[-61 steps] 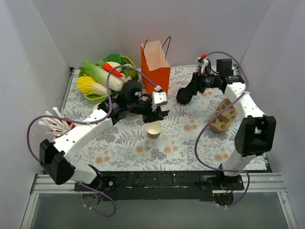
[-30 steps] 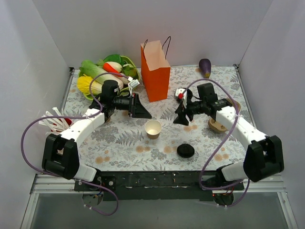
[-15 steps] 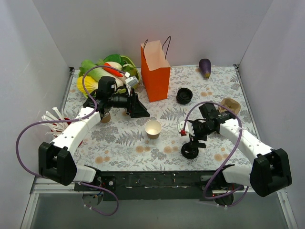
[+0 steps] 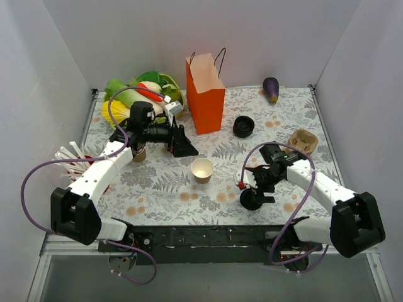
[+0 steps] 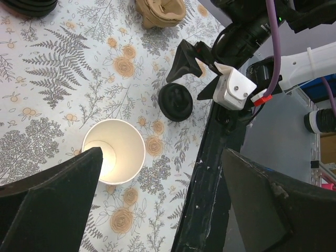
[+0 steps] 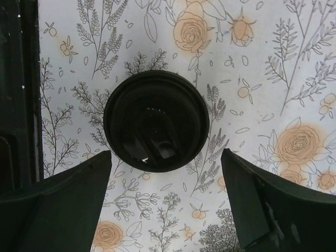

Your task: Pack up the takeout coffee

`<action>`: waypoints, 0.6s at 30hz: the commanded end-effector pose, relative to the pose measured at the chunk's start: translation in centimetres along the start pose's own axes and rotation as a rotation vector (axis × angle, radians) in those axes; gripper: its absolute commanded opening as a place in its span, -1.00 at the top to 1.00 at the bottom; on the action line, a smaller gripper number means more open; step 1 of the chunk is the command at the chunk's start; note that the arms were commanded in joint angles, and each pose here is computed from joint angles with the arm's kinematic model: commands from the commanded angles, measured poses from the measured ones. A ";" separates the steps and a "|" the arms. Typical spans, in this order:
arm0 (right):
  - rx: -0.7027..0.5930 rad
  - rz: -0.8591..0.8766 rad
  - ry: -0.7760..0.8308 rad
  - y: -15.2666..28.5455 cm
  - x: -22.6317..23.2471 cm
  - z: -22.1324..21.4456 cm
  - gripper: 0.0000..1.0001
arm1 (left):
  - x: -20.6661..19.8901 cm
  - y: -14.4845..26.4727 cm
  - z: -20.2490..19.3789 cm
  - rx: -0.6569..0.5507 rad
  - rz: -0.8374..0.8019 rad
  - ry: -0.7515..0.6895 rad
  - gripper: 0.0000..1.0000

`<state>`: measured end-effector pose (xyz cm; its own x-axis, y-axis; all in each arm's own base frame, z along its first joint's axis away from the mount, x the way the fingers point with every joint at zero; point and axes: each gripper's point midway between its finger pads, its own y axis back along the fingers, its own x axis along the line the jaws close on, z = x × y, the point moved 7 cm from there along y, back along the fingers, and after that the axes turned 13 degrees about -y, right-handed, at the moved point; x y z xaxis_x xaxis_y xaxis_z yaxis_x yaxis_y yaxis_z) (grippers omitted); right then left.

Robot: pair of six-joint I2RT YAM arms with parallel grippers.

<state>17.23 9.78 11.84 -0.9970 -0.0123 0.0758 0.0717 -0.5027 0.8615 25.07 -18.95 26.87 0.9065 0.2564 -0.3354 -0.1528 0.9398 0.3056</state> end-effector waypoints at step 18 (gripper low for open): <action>0.068 0.025 0.126 -3.0 0.6 -0.3 -0.63 | -0.4 0.8 1.1 -0.020 0.051 -0.070 -0.96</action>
<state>15.97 10.91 9.36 -0.9907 -0.1144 0.0742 0.1182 -0.4492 0.8856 25.30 -18.74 26.85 0.9059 0.2925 -0.3061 -0.1902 0.9271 0.3229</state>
